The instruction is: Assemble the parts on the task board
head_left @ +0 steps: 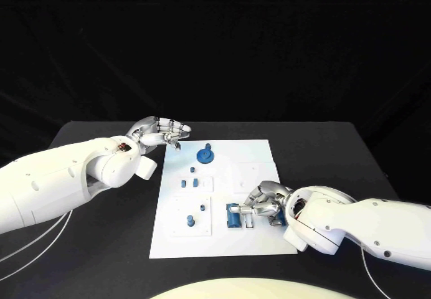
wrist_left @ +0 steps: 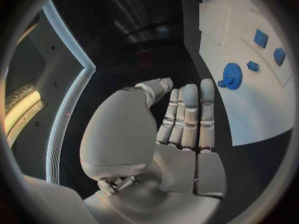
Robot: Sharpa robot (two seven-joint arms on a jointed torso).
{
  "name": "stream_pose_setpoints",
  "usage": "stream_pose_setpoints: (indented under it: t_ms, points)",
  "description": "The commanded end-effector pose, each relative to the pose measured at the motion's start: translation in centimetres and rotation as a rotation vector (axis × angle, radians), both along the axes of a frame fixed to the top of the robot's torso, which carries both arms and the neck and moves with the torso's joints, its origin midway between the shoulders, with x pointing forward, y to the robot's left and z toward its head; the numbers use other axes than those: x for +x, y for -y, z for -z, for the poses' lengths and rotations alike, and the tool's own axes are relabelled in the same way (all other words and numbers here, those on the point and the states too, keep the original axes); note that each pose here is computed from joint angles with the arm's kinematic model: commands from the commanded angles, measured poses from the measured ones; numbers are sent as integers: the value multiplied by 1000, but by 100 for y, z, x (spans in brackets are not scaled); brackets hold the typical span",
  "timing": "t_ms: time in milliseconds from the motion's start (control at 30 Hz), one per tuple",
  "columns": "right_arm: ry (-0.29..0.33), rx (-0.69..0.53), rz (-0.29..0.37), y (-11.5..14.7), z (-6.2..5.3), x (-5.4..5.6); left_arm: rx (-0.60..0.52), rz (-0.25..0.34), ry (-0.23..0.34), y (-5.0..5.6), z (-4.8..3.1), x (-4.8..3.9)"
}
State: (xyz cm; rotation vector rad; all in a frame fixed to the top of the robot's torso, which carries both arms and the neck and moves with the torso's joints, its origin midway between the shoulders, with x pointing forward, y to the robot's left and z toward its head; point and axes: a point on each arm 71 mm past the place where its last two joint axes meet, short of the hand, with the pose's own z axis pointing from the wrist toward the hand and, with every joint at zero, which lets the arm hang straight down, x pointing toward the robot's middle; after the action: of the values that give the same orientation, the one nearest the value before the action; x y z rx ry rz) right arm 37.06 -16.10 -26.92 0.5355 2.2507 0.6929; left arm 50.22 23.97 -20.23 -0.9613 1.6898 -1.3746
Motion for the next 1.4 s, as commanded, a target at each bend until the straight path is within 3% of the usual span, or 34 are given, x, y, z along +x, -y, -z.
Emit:
stream_pose_setpoints:
  t_ms: [33,267,500,733,1033,1233,1400]
  points:
    - [-2,8,-30,-15,0,-17,-6,12,4,20,-10,-3]
    - [-12,9,-77,-26,0,-52,-5,10,4,12,-10,-3]
    - [29,-14,-120,-7,-16,-69,-4,9,5,6,-11,-4]
    - [125,-27,-97,105,-93,-35,-5,3,10,-6,-14,-3]
    - [226,-74,-50,370,-333,134,-8,2,9,4,6,-5]
    - [240,-128,3,668,-356,158,-8,-1,5,-4,29,-10]
    - [221,-170,32,905,-306,105,-8,-2,3,-8,41,-13]
